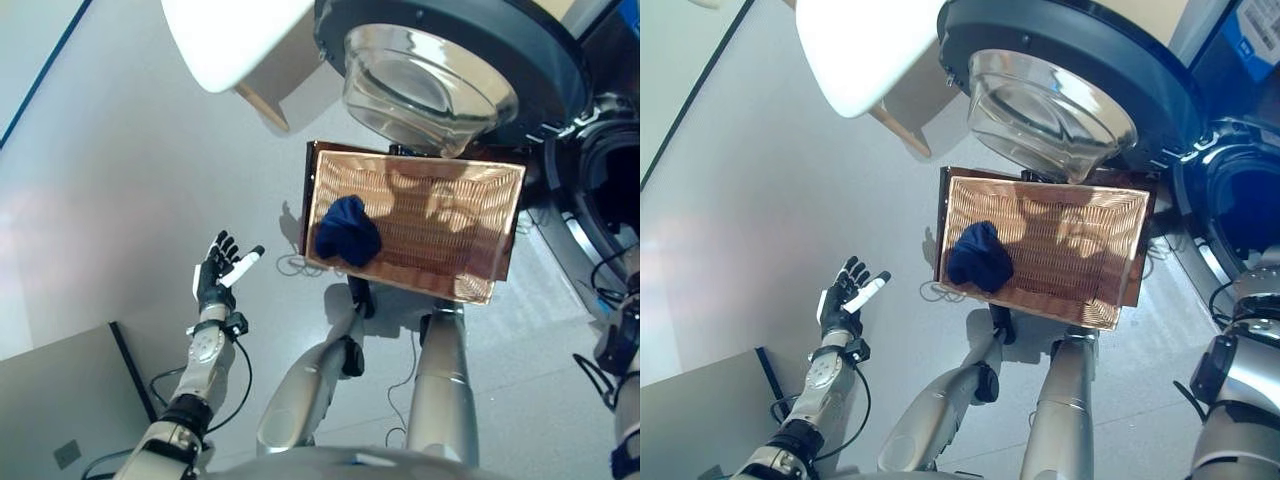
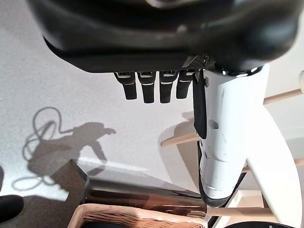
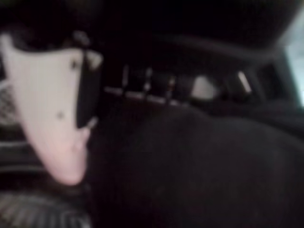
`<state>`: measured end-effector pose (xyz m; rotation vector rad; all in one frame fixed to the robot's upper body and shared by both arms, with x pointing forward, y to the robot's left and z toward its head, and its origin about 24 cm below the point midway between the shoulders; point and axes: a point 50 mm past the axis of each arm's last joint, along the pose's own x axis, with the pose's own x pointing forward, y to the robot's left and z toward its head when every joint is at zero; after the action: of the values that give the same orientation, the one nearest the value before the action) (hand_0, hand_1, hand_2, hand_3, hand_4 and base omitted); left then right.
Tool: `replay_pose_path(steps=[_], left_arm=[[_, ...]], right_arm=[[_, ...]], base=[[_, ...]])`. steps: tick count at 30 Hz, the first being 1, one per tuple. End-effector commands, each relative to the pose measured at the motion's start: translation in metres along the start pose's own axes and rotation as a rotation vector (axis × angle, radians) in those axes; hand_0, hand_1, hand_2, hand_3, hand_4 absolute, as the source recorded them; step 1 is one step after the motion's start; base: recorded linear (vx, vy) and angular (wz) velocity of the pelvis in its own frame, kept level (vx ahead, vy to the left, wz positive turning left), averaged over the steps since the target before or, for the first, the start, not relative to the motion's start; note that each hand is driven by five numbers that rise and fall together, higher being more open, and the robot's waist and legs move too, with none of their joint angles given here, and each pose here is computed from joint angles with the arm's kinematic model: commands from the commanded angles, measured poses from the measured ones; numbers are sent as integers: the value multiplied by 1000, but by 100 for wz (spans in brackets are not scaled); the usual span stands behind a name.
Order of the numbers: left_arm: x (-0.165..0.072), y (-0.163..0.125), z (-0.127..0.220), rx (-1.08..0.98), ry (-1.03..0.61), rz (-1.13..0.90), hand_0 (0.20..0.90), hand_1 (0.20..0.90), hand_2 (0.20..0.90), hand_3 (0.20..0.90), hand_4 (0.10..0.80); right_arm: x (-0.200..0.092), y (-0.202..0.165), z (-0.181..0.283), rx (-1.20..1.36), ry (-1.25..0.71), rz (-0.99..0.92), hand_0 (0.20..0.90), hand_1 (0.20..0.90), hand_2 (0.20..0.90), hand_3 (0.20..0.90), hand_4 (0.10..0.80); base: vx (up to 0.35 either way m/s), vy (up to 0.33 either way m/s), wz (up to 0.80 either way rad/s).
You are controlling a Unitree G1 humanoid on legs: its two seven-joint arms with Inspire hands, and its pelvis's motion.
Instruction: Pick up the clothes and place them into the washing machine
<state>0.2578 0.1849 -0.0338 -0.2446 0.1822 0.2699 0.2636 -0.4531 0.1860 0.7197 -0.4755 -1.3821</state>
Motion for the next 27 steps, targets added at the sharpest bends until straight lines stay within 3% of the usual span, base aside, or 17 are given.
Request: replay_pose_path(steps=[1, 10, 11, 12, 27], left_arm=[[-1, 25, 11, 1, -85, 80, 900, 900, 900, 900, 800], [0, 30, 8, 14, -67, 106, 900, 900, 900, 900, 800], [0, 31, 8, 14, -64, 111, 900, 900, 900, 900, 800], [0, 32, 8, 14, -64, 112, 900, 900, 900, 900, 800], [0, 31, 7, 12, -53, 105, 900, 900, 900, 900, 800]], right_arm=[[12, 13, 70, 41, -277, 45, 200, 200, 200, 200, 300], [14, 15, 83, 40, -299, 13, 200, 200, 200, 200, 300], [15, 14, 84, 41, -301, 10, 409, 409, 409, 409, 449], [15, 14, 84, 41, -301, 10, 900, 900, 900, 900, 800], [22, -9, 48, -134, -161, -42, 900, 900, 900, 900, 800]], base=[[38, 27, 0], [6, 6, 0], [0, 0, 0], [0, 0, 0], [0, 6, -2]])
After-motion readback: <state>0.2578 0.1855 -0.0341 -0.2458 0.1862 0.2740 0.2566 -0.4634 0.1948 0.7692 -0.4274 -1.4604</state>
